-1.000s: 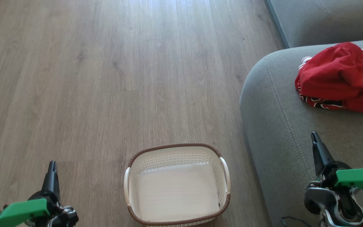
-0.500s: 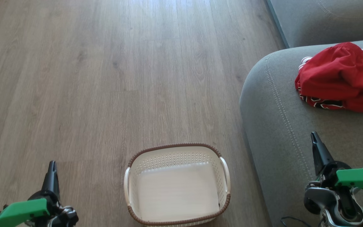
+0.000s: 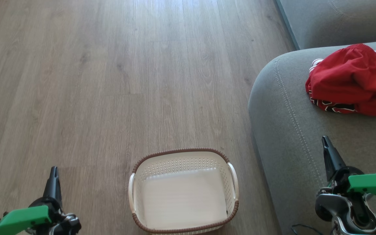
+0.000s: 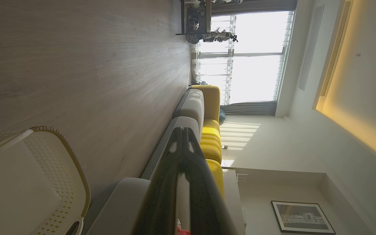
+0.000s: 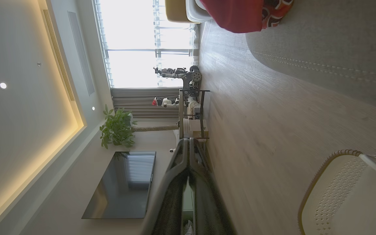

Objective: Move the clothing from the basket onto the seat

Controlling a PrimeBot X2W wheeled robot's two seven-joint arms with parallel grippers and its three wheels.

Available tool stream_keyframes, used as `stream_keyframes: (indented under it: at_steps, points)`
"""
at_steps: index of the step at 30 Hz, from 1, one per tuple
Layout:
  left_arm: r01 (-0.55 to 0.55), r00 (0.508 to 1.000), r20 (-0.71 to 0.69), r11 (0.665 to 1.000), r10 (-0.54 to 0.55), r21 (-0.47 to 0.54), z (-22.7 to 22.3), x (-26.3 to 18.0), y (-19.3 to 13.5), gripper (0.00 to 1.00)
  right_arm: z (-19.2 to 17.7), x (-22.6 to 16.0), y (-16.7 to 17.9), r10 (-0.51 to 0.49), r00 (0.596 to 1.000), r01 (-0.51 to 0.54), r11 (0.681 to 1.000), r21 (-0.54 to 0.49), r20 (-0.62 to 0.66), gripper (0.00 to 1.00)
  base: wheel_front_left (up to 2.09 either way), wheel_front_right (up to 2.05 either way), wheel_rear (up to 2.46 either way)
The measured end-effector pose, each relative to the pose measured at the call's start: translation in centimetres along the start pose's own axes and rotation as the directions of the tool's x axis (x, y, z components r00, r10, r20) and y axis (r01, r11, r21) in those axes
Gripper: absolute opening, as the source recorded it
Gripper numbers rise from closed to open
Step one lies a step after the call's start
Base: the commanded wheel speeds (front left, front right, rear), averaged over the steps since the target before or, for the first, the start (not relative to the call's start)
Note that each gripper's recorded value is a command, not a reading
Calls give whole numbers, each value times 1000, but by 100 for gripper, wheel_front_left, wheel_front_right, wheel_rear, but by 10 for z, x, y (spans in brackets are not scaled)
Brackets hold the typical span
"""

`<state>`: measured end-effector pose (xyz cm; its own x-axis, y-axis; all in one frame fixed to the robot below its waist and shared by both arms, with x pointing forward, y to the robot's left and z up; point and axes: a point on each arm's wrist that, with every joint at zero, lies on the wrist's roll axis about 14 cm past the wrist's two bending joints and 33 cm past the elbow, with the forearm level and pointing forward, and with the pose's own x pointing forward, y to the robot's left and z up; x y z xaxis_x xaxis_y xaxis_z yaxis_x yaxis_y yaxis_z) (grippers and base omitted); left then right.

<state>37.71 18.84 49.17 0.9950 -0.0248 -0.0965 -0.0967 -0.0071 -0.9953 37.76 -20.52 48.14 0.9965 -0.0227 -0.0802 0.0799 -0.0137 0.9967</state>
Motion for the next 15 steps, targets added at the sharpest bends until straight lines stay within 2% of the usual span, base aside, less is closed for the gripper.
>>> stream_keyframes:
  at_steps: [15]
  points:
    - [0, 1000, 0, 1000, 0, 0, 0, 0, 0, 0, 0, 0, 1, 1, 1000, -1, 1000, 0, 1, 0, 0, 0, 0]
